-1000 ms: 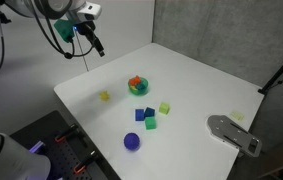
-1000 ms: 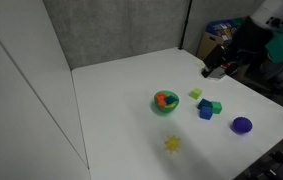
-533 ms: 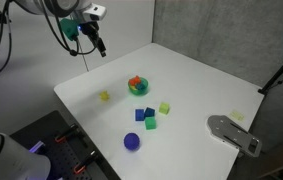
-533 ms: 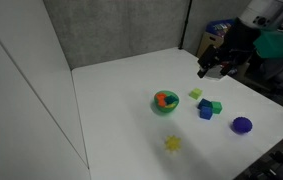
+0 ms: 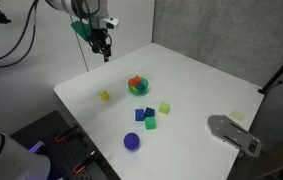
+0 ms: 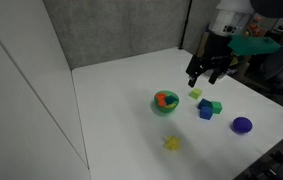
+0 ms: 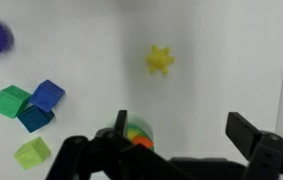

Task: Put the yellow plastic toy in the bowl

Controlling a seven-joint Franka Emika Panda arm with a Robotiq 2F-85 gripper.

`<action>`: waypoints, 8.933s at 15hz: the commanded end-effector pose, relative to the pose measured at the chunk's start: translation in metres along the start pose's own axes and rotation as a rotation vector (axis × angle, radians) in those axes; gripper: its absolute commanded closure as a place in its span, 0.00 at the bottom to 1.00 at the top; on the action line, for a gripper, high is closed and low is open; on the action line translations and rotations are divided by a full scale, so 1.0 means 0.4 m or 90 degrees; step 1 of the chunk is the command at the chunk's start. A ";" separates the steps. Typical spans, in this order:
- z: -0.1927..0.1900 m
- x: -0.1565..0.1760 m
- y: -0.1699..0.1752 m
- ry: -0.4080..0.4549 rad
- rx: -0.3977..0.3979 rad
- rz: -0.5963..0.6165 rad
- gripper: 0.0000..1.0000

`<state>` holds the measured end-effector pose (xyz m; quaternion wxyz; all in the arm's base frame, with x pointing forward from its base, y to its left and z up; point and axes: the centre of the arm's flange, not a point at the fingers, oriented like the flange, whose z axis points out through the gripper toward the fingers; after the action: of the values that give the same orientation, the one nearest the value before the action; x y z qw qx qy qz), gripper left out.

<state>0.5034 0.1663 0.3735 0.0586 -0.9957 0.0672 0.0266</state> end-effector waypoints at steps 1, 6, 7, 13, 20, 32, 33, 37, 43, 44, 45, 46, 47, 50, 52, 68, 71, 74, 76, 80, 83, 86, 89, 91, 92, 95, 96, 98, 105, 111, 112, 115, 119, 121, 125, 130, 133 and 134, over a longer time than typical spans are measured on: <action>0.065 0.046 -0.003 -0.067 0.010 -0.030 0.00; 0.205 0.070 -0.005 -0.119 0.000 -0.042 0.00; 0.233 0.074 -0.009 -0.128 -0.005 -0.043 0.00; 0.398 0.086 -0.053 -0.169 -0.014 -0.040 0.00; 0.553 0.109 -0.060 -0.184 -0.025 -0.020 0.00; 0.705 0.138 -0.091 -0.200 -0.037 -0.016 0.00; 0.714 0.142 -0.094 -0.203 -0.037 -0.015 0.00; 0.741 0.153 -0.097 -0.207 -0.037 -0.012 0.21; 0.748 0.159 -0.102 -0.215 -0.037 -0.007 0.65; 0.742 0.159 -0.103 -0.217 -0.035 -0.007 0.71; 0.736 0.160 -0.103 -0.219 -0.034 -0.006 0.80; 0.724 0.163 -0.102 -0.219 -0.031 -0.005 0.89; 0.708 0.169 -0.103 -0.218 -0.029 -0.005 0.95; 0.660 0.193 -0.113 -0.212 -0.024 -0.004 0.95; 0.616 0.213 -0.124 -0.204 -0.022 -0.006 0.95; 0.292 0.493 -0.058 -0.042 -0.036 0.126 0.95; 0.290 0.536 -0.022 -0.028 -0.048 0.159 0.95; 0.312 0.563 0.014 -0.028 -0.059 0.186 0.95; 0.333 0.572 0.033 -0.032 -0.067 0.200 0.95; 0.383 0.593 0.060 -0.042 -0.075 0.214 0.95; 0.417 0.605 0.078 -0.050 -0.076 0.220 0.95; 0.445 0.611 0.094 -0.060 -0.079 0.225 0.95; 0.461 0.612 0.098 -0.076 -0.084 0.226 0.64; 0.466 0.611 0.092 -0.084 -0.087 0.224 0.54; 0.466 0.610 0.088 -0.088 -0.088 0.224 0.47; 0.439 0.604 0.071 -0.106 -0.085 0.216 0.23; 0.426 0.600 0.065 -0.110 -0.084 0.213 0.16; 0.387 0.584 0.051 -0.110 -0.087 0.204 0.00; 0.267 0.508 0.039 -0.069 -0.090 0.155 0.00; 0.188 0.412 0.080 -0.062 -0.115 0.115 0.00; 0.178 0.391 0.090 -0.063 -0.119 0.111 0.00; 0.149 0.325 0.116 -0.062 -0.125 0.097 0.00; 0.104 0.235 0.155 -0.069 -0.113 0.067 0.00; 0.072 0.191 0.176 -0.073 -0.104 0.054 0.00; -0.017 0.107 0.223 -0.067 -0.105 0.072 0.00; -0.138 0.022 0.272 -0.035 -0.111 0.108 0.00; -0.206 -0.011 0.283 -0.017 -0.110 0.105 0.00; -0.226 -0.021 0.285 -0.002 -0.102 0.097 0.00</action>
<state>0.5059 0.0488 0.4251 -0.0211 -0.9875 0.1433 0.0622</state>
